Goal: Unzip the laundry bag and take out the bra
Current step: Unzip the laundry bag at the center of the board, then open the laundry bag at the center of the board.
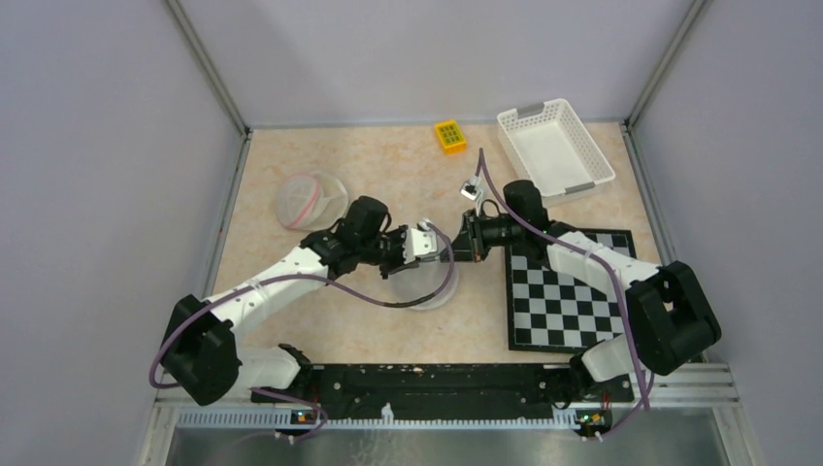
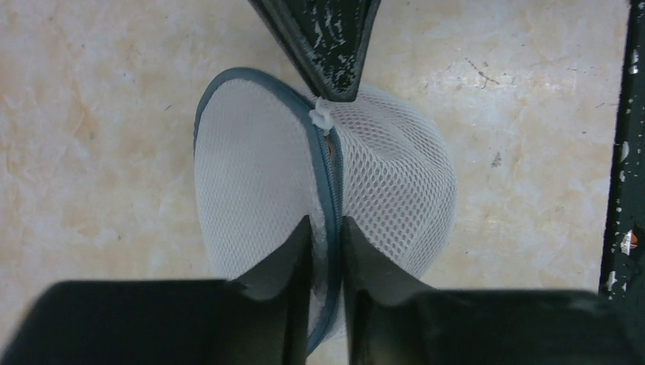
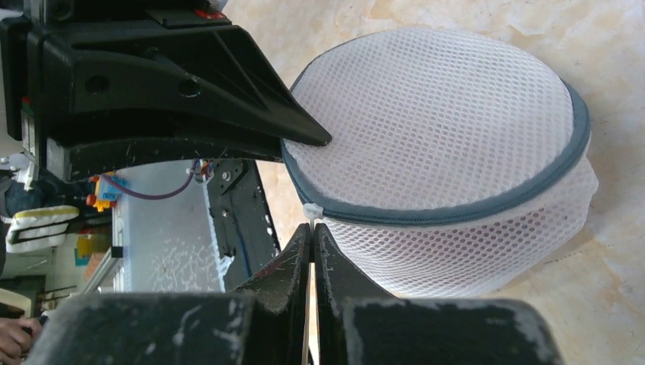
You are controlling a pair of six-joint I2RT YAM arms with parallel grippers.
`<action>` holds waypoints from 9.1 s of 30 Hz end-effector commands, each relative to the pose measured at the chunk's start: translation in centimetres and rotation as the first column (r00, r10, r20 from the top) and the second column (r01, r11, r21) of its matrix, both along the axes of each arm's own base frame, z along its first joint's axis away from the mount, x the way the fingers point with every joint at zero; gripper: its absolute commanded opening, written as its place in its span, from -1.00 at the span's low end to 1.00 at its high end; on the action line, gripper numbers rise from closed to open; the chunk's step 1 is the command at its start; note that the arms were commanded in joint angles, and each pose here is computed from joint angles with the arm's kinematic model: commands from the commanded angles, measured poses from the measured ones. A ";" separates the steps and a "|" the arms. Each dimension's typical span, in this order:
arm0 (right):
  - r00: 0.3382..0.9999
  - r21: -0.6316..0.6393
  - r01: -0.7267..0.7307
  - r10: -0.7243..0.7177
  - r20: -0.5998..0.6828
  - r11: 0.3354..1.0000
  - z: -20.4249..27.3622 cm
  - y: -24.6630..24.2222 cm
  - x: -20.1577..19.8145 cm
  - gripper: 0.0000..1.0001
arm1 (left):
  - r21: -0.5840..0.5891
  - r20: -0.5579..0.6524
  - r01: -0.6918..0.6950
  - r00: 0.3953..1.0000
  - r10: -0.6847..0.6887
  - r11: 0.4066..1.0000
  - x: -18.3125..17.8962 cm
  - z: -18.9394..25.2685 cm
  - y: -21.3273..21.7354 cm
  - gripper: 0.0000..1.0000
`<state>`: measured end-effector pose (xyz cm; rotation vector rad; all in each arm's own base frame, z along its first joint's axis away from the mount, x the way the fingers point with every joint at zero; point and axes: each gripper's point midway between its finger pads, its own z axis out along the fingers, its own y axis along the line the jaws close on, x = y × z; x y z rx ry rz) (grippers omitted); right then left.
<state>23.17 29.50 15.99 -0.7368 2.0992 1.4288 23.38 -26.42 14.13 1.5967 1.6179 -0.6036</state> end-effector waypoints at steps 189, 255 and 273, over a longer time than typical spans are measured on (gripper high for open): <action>0.984 -0.208 -0.166 0.175 0.025 0.964 -8.4 1.9 -1.4 -1.00 | -0.143 -0.120 -0.293 0.953 0.278 0.945 -1.3 0.8 8.0 0.52; 0.990 0.032 0.113 -0.116 0.081 0.993 4.7 -6.9 7.8 0.20 | 0.395 0.155 0.515 0.779 -0.607 0.761 -10.3 -2.8 5.7 -0.75; 0.994 -0.040 0.070 -0.066 0.093 0.997 2.2 -2.9 7.8 0.21 | 0.335 0.157 0.407 0.865 -0.476 0.850 -11.3 0.8 8.0 0.18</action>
